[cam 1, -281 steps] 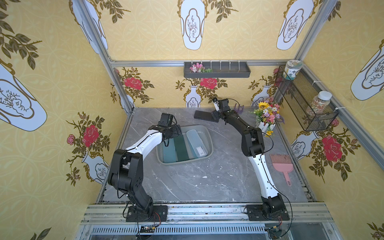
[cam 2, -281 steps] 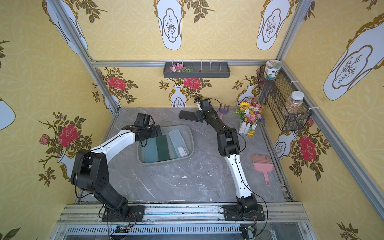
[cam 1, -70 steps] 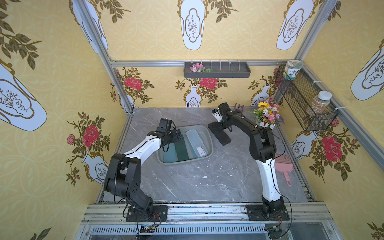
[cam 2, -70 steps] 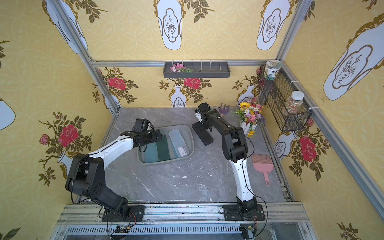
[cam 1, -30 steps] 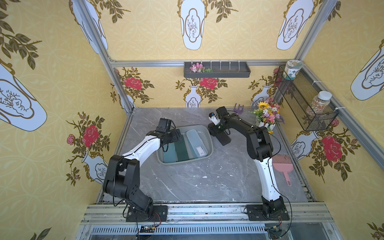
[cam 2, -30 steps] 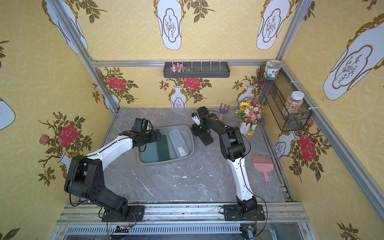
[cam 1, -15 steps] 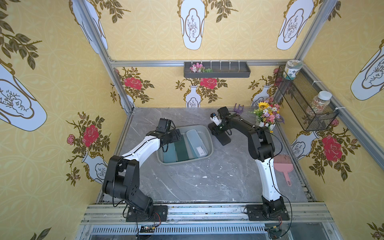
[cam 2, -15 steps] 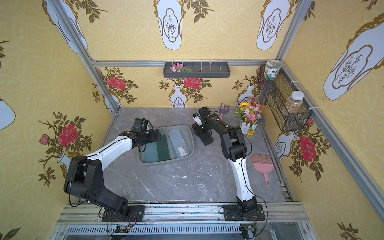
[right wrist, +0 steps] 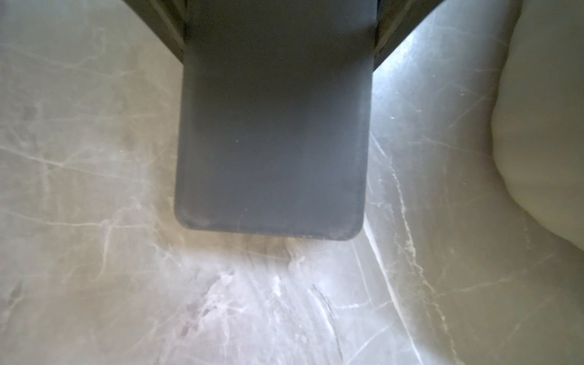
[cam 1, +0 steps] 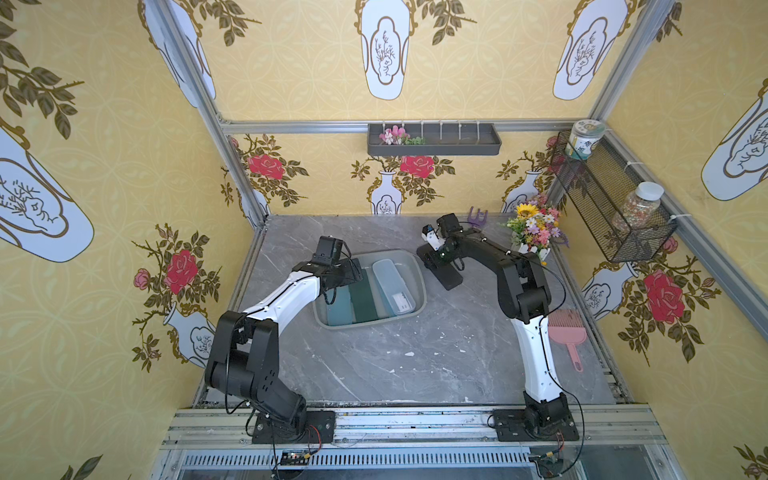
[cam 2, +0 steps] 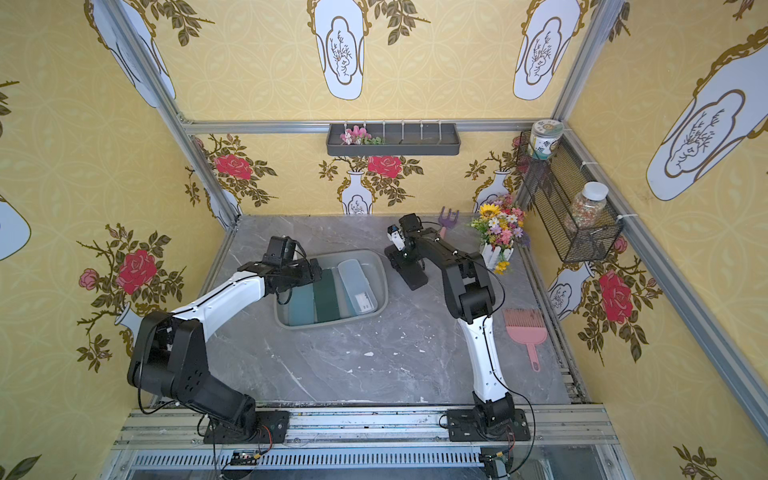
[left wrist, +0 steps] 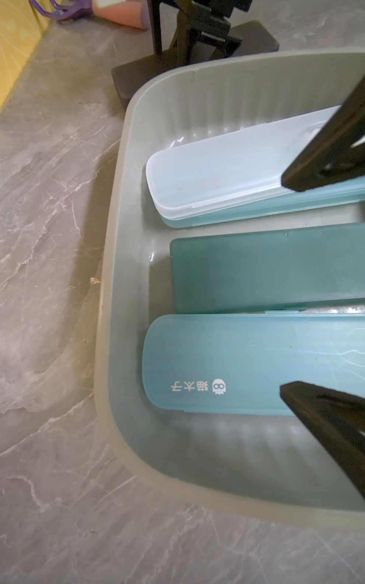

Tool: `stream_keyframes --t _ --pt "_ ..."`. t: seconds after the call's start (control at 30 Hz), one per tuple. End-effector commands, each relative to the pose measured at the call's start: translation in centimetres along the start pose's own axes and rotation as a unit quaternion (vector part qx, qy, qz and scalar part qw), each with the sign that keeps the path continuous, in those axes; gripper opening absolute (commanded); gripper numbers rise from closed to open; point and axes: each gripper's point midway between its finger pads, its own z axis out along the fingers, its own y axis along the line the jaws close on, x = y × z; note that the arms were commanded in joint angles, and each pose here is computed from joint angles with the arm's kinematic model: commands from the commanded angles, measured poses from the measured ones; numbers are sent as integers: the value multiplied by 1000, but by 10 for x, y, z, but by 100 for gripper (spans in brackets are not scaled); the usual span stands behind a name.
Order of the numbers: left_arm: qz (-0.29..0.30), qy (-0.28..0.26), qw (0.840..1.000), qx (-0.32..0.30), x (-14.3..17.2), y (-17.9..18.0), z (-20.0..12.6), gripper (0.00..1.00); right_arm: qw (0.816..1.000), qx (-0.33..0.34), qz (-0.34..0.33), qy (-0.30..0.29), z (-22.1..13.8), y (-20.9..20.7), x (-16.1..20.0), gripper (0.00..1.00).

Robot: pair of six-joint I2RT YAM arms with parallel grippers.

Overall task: Put the pencil case into the storage box
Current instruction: Pick up the pencil case from the center of the board.

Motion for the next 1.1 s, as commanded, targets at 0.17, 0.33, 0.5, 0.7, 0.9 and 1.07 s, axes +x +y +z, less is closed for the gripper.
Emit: stream_keyframes --t 0.17,0.33,0.5,0.7,0.9,1.07 --pt "6 2 1000 -4 1 2 0 100 1000 20 11 16 -13 -6 10 70" --pt "7 3 1000 -6 3 3 1 100 1000 24 10 0 -25 -6 1 69" --pt "7 -1 1000 -4 1 2 -2 100 999 27 9 -17 -37 -6 -9 69" --pt "6 -1 1000 -3 1 2 -3 100 999 25 10 -23 -47 -3 -16 69" --pt "6 -3 1000 0 0 1 -6 100 999 27 4 -25 -60 4 -23 69" --pt "2 -7 1000 3 -1 0 -8 100 999 28 3 -31 -74 12 -30 69"
